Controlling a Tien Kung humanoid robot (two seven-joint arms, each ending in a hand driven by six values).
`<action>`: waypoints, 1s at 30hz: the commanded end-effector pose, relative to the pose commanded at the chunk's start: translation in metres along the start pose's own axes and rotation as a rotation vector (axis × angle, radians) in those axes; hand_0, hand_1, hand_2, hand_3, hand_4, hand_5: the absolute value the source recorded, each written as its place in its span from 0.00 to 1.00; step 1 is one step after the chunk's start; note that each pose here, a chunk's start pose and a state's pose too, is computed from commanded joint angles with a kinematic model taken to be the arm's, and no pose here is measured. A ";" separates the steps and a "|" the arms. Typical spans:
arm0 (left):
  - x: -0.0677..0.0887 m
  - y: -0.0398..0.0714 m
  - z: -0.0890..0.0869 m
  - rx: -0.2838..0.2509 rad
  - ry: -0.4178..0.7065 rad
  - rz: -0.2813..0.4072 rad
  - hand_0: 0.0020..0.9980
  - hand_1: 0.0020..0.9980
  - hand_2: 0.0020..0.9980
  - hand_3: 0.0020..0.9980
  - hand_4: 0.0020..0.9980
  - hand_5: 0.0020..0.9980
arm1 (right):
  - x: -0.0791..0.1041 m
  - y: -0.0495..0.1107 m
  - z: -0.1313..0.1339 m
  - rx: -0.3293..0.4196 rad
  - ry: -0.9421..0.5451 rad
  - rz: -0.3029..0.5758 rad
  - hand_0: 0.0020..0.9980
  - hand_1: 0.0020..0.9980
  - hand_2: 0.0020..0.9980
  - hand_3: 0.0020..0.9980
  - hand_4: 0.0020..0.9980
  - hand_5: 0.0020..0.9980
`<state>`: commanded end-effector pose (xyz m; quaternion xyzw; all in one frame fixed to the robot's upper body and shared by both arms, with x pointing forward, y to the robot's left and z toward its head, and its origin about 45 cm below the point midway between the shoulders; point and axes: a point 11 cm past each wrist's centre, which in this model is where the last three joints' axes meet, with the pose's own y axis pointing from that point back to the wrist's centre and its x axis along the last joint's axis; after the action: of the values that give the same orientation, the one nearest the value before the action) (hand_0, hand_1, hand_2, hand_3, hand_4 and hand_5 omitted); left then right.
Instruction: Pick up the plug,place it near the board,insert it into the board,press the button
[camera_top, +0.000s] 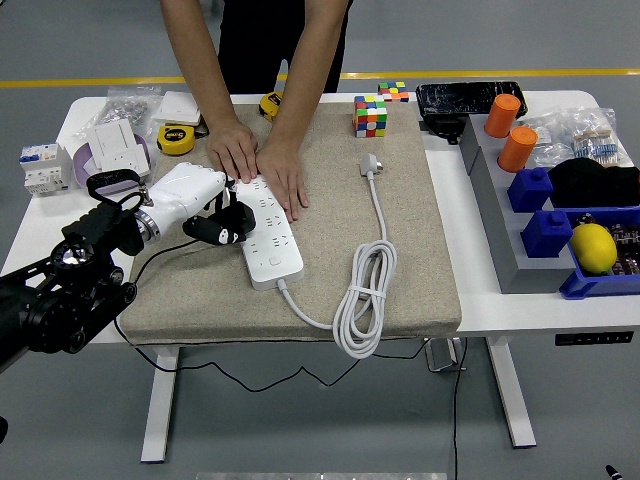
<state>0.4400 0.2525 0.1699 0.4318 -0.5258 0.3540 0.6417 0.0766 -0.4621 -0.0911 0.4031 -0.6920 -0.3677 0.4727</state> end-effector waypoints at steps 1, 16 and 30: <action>0.000 0.000 0.000 0.000 -0.002 0.000 0.34 0.36 0.32 0.37 0.57 0.15 | 0.000 0.000 0.000 0.001 0.000 0.000 0.90 0.82 0.78 0.79 1.00 0.88; -0.001 0.001 -0.001 -0.007 -0.029 -0.011 0.35 0.37 0.32 0.37 0.57 0.15 | 0.001 0.000 0.000 0.001 -0.001 0.001 0.90 0.83 0.78 0.79 1.00 0.88; -0.003 0.002 -0.001 -0.009 -0.039 -0.022 0.35 0.37 0.32 0.37 0.57 0.15 | 0.001 0.000 0.001 -0.001 0.000 0.001 0.90 0.83 0.77 0.79 1.00 0.88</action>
<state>0.4379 0.2544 0.1672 0.4413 -0.5350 0.3363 0.6372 0.0755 -0.4628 -0.0910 0.4023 -0.6920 -0.3679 0.4733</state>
